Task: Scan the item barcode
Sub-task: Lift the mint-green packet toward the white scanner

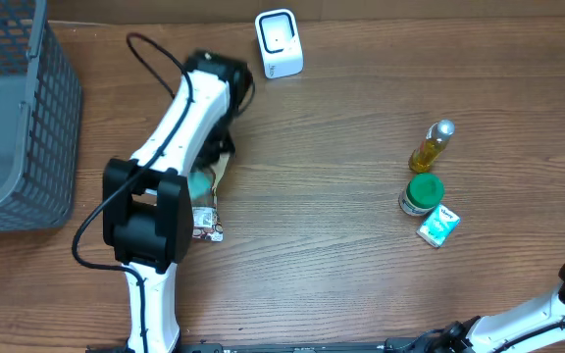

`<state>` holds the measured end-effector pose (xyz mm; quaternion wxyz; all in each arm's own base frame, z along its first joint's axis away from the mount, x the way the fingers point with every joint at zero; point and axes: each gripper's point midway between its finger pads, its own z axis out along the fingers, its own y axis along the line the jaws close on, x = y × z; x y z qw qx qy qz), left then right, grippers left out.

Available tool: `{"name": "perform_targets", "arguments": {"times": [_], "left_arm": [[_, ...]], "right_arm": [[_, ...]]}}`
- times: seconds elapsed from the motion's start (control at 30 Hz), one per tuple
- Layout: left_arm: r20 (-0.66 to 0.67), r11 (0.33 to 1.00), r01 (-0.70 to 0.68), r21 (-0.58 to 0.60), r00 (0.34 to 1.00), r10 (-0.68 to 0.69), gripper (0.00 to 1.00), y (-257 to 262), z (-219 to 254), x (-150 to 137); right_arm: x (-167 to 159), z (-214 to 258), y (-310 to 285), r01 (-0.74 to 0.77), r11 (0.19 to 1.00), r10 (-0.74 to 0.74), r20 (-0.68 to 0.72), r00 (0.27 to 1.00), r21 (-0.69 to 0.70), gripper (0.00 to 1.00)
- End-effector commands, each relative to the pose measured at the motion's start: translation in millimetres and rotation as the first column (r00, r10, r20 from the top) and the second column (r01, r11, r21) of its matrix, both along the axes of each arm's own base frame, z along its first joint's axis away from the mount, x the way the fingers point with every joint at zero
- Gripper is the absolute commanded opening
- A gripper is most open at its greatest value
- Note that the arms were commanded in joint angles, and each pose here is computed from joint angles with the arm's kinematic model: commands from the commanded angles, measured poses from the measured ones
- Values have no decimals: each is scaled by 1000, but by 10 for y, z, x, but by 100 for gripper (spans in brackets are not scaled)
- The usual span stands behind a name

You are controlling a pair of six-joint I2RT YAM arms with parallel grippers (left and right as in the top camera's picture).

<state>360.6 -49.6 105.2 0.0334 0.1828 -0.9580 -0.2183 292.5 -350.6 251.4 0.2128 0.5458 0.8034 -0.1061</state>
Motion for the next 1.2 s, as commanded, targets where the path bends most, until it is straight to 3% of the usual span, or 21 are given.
{"name": "perform_targets", "arguments": {"times": [0.0,0.4,0.73,0.97,1.17], "left_arm": [[121,1000,5,13,993,-6,4,-18,332,221],[203,979,201,-15,960,-194,4,-811,297,266],[178,893,450,-16,880,-441,4,-1439,11,78],[104,771,636,-47,770,-629,4,-1629,-369,-46],[98,566,776,-277,609,-787,4,-1969,-678,-256]], "right_arm": [[-15,98,-7,4,1000,-4,13,1000,-24,100],[-15,98,-7,4,1000,-4,13,1000,-24,100],[-15,98,-7,4,1000,-4,13,1000,-24,100],[-15,98,-7,4,1000,-4,13,1000,-24,100],[-15,98,-7,4,1000,-4,13,1000,-24,100]]}}
